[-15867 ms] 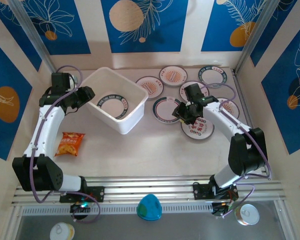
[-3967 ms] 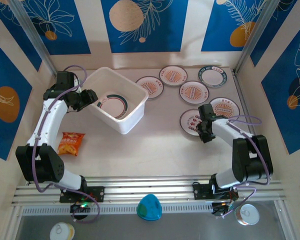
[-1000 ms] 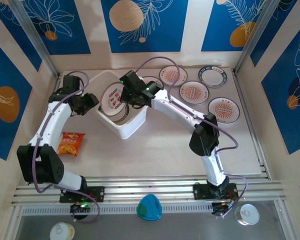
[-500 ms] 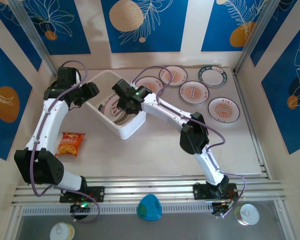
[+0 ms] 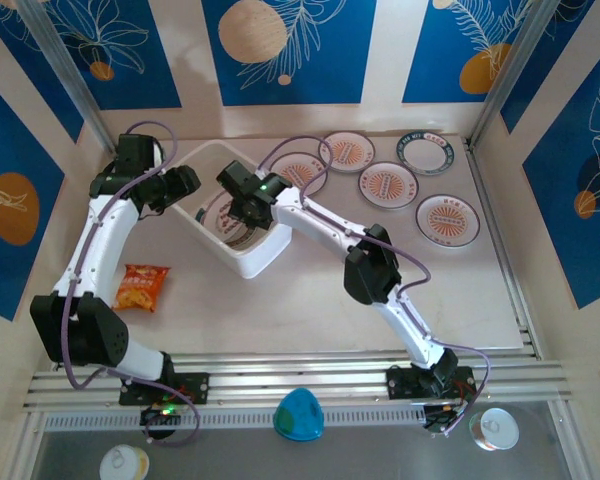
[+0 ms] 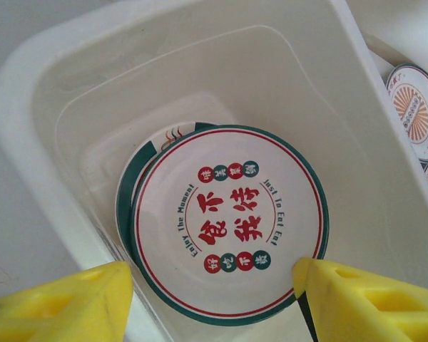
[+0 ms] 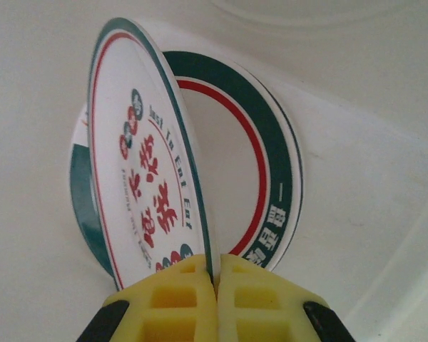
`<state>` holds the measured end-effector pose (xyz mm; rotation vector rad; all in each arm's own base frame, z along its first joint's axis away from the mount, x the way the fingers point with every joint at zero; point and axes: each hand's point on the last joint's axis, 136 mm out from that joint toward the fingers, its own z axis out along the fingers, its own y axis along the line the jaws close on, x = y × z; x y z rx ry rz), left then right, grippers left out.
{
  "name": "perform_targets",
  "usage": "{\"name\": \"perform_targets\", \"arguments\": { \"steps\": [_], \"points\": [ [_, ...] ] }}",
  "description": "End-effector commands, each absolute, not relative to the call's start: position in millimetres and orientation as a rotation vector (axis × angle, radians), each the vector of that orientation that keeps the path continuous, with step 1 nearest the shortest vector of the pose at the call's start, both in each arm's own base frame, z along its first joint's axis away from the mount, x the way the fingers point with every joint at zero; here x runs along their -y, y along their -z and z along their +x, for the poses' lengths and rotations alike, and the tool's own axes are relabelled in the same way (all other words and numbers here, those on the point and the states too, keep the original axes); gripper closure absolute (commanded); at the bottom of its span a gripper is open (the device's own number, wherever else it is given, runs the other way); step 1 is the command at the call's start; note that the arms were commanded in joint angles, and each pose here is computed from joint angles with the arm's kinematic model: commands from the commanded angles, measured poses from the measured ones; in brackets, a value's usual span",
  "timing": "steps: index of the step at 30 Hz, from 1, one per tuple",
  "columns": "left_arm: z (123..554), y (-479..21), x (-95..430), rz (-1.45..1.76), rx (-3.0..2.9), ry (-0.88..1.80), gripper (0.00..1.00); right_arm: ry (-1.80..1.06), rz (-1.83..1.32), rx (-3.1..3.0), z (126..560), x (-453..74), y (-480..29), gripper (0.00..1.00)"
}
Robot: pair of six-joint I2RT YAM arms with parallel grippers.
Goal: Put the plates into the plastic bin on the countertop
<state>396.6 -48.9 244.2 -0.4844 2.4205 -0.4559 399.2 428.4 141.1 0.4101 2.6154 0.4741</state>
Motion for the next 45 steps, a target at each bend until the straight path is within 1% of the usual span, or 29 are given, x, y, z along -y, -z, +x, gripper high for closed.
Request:
{"name": "perform_targets", "arguments": {
  "steps": [1, 7, 9, 11, 19, 27, 30, 33, 38, 41, 45],
  "points": [
    [398, -250, 53, -0.432, -2.416, 0.467, 0.34, -0.46, 0.458, -2.654, 392, -426, -139, 1.0],
    [395, -249, 48, -0.434, -2.418, 0.454, 0.34, -0.438, 0.473, -2.706, 385, -428, -122, 1.0],
    [395, -247, 49, -0.438, -2.422, 0.467, 0.33, -0.432, 0.486, -2.713, 385, -428, -118, 0.97],
    [396, -245, 51, -0.439, -2.429, 0.475, 0.34, -0.417, 0.527, -2.728, 384, -424, -113, 0.91],
    [392, -239, 49, -0.444, -2.45, 0.462, 0.33, -0.451, 0.545, -2.762, 381, -427, -107, 0.61],
    [386, -226, 47, -0.477, -2.484, 0.451, 0.34, -0.487, 0.495, -2.763, 378, -430, -120, 0.37],
    [383, -225, 45, -0.478, -2.494, 0.429, 0.33, -0.515, 0.41, -2.721, 376, -432, -143, 0.34],
    [379, -221, 43, -0.476, -2.517, 0.406, 0.34, -0.572, 0.313, -2.649, 375, -432, -178, 0.33],
    [372, -211, 42, -0.483, -2.574, 0.386, 0.33, -0.648, 0.181, -2.514, 370, -417, -236, 0.34],
    [369, -210, 40, -0.489, -2.593, 0.367, 0.34, -0.698, 0.118, -2.438, 367, -405, -270, 0.35],
    [365, -205, 42, -0.487, -2.629, 0.347, 0.34, -0.72, 0.075, -2.385, 367, -373, -300, 0.4]
  ]
}}
